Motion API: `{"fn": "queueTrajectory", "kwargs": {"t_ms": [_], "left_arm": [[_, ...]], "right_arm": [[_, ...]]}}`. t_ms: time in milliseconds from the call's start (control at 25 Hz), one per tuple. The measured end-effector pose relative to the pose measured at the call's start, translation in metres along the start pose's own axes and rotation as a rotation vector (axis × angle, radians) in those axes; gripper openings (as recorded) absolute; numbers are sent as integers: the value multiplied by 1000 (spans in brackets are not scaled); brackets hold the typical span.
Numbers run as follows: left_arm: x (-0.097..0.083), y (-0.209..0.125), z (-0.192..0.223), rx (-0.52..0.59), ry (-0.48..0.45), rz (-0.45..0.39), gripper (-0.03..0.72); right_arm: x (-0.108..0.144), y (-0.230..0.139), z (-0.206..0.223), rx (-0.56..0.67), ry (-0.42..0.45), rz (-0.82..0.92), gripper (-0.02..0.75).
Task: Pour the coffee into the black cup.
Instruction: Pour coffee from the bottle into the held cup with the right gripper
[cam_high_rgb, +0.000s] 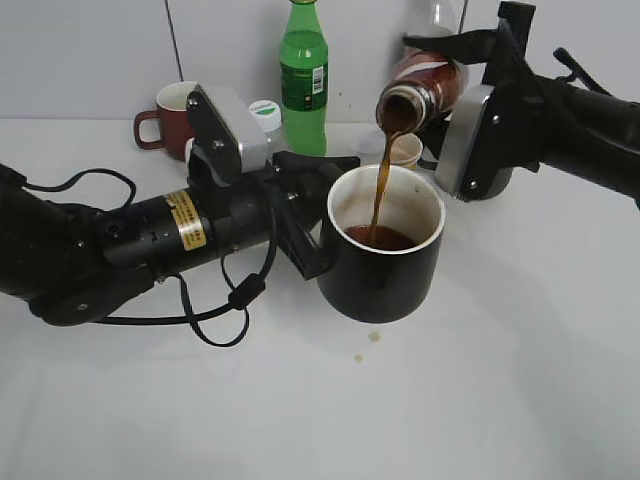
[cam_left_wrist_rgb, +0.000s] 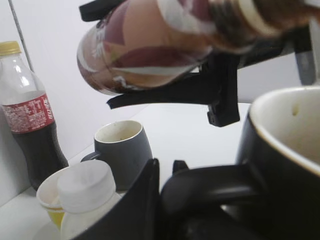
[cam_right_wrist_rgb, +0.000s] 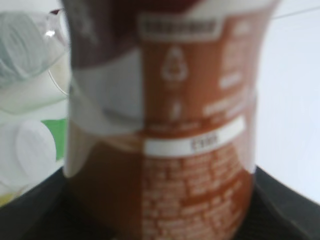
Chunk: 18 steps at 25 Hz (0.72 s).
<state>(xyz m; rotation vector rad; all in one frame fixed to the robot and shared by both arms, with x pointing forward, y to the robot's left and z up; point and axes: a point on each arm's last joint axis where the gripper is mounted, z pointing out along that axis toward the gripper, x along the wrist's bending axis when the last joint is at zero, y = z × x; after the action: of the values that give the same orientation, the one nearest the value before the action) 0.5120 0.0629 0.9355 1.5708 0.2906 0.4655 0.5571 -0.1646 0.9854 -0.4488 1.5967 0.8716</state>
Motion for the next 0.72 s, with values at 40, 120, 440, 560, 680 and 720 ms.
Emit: {"fn": "queueTrajectory", "kwargs": {"t_ms": [40, 120, 440, 560, 680, 720], "left_arm": [[0, 0, 0, 0, 0, 0, 45], [0, 0, 0, 0, 2, -1, 45], [9, 3, -3, -13, 107, -50, 44], [13, 10, -15, -18, 174, -76, 44], [18, 18, -34, -26, 241, -91, 44], [22, 22, -42, -30, 266, -92, 44]], "right_arm": [[0, 0, 0, 0, 0, 44, 503], [0, 0, 0, 5, -5, 130, 503], [-13, -10, -1, 70, -166, 550, 503], [-18, -16, -3, 93, -250, 748, 503], [-17, -19, -5, 106, -290, 899, 503], [-15, -19, -7, 114, -294, 925, 503]]}}
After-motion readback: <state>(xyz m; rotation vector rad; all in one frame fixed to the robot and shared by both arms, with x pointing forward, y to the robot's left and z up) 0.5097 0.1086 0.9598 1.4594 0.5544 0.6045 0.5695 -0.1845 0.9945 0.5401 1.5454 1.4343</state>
